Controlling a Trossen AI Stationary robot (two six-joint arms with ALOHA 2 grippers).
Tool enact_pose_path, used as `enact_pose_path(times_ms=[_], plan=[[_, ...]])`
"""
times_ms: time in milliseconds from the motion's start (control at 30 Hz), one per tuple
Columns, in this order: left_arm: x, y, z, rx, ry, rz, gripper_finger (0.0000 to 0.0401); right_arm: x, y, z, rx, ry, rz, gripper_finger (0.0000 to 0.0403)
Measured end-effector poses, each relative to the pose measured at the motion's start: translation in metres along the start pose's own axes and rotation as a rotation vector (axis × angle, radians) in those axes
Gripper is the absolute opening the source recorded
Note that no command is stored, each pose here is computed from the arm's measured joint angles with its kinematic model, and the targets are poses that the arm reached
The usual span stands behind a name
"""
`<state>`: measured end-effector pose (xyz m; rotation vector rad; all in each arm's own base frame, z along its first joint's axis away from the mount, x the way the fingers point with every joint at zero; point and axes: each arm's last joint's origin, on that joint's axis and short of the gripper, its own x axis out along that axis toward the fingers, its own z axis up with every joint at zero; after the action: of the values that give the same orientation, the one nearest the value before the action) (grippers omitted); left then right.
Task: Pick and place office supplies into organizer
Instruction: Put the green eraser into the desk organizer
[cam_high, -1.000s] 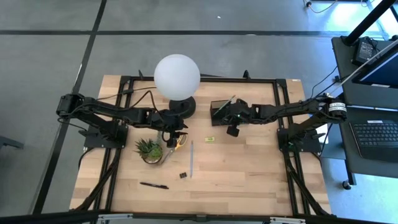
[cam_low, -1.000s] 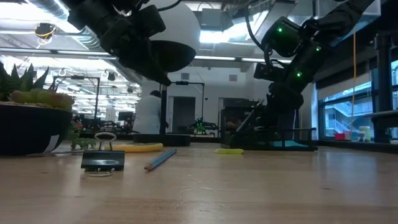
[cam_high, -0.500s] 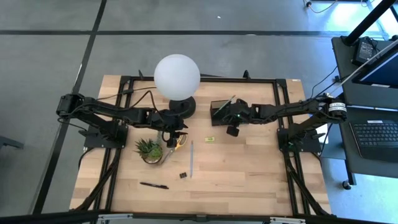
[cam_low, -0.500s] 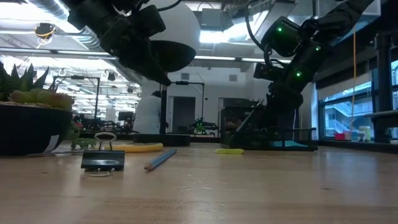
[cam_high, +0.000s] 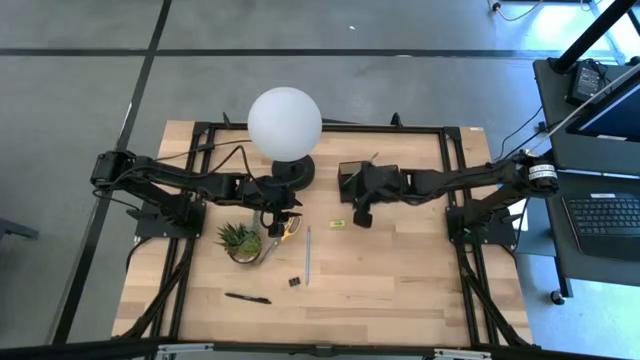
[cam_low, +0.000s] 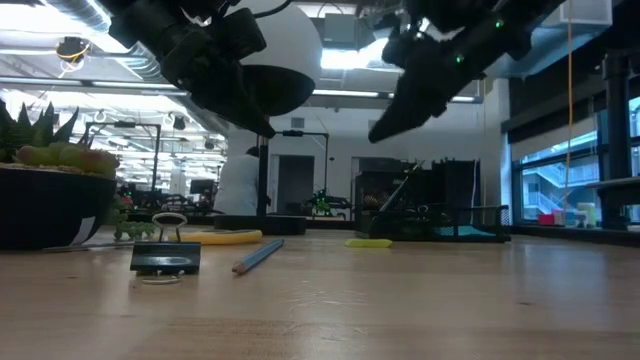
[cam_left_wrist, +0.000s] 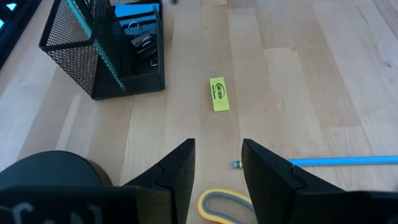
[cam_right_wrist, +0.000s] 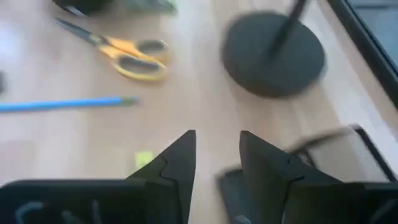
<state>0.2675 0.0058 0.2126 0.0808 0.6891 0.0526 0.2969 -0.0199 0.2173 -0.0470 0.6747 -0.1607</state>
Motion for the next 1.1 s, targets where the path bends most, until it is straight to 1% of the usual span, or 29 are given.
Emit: enact_pose_path(times_ms=[67,167,267,367,467,567,667,800,900,1100], plan=[[0.000,0.000,0.000,0.000,0.000,0.000,0.0127,-0.001,0.008,0.002,-0.004,-0.017,0.023,0.0126],[0.000,0.000,0.000,0.000,0.000,0.000,0.0127,-0.002,0.017,0.001,-0.044,-0.017,0.048,0.0129],[0.000,0.000,0.000,0.000,0.000,0.000,0.0127,-0.004,0.025,0.002,-0.054,-0.023,0.068,0.0140],[0.000,0.000,0.000,0.000,0.000,0.000,0.0127,-0.001,0.031,0.002,-0.058,-0.041,0.082,0.0164],[0.000,0.000,0.000,0.000,0.000,0.000,0.0127,0.007,0.034,0.002,-0.037,-0.057,0.088,0.0193],[0.000,0.000,0.000,0.000,0.000,0.000,0.0127,0.017,0.036,-0.002,-0.043,-0.043,0.085,0.0219],[0.000,0.000,0.000,0.000,0.000,0.000,0.0127,0.029,0.038,-0.010,-0.050,0.002,0.082,0.0235],[0.000,0.000,0.000,0.000,0.000,0.000,0.0127,0.047,0.041,-0.024,-0.073,0.071,0.091,0.0238],[0.000,0.000,0.000,0.000,0.000,0.000,0.0127,0.059,0.044,-0.032,-0.080,0.097,0.116,0.0232],[0.000,0.000,0.000,0.000,0.000,0.000,0.0127,0.080,0.048,-0.050,-0.099,0.160,0.119,0.0221]])
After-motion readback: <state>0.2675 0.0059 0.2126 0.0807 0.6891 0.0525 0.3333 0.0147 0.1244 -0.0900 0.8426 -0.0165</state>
